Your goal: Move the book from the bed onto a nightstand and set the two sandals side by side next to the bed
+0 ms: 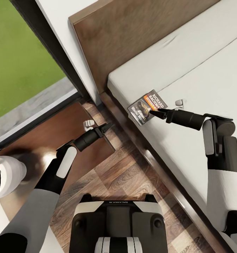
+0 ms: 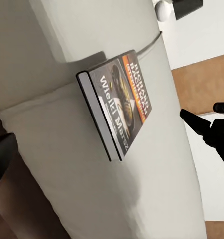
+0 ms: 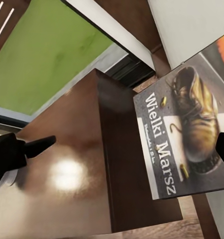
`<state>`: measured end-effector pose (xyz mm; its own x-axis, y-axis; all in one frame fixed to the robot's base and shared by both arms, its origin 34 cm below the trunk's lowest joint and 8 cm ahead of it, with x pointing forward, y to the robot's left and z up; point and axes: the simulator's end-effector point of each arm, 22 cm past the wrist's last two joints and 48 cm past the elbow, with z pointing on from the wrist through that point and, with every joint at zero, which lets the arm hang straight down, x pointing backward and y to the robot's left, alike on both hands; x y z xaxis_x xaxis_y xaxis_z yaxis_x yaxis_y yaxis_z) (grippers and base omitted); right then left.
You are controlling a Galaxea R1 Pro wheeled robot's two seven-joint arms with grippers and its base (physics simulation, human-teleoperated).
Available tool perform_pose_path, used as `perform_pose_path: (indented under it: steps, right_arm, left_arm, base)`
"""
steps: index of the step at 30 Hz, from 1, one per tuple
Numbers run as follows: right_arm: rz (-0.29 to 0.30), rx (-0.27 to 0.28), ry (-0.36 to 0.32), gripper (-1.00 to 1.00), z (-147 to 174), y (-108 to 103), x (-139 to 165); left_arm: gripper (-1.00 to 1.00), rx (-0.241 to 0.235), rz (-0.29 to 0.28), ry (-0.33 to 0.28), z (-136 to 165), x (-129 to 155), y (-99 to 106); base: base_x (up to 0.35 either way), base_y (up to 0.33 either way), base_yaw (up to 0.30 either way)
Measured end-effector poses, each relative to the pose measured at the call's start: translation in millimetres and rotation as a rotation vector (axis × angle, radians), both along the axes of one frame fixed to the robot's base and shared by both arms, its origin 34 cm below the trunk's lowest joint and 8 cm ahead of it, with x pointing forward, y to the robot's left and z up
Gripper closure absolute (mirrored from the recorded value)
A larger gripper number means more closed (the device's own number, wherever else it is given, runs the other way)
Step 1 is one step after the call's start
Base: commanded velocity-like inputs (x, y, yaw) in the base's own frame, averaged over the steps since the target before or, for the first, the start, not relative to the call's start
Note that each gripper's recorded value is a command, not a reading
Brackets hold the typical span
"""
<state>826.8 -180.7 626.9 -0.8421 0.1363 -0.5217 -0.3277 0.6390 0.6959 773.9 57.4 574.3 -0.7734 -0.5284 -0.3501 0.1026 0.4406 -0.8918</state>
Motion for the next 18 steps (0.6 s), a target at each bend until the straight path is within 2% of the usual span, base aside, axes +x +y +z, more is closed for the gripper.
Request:
perform_pose_path:
  steps: [14, 18]
  right_arm:
    - [0.0, 0.007, -0.001, -1.0, -18.4, 3.3, 0.8]
    - [0.0, 0.013, -0.001, -1.0, -17.9, 6.1, 0.8]
  left_arm:
    - [-1.0, 0.001, 0.001, 0.003, -20.4, 0.4, 1.1]
    - [-1.0, 0.002, 0.001, 0.001, -20.3, 0.6, 2.0]
  base:
    - [0.0, 0.0, -0.002]
    - [0.0, 0.0, -0.135]
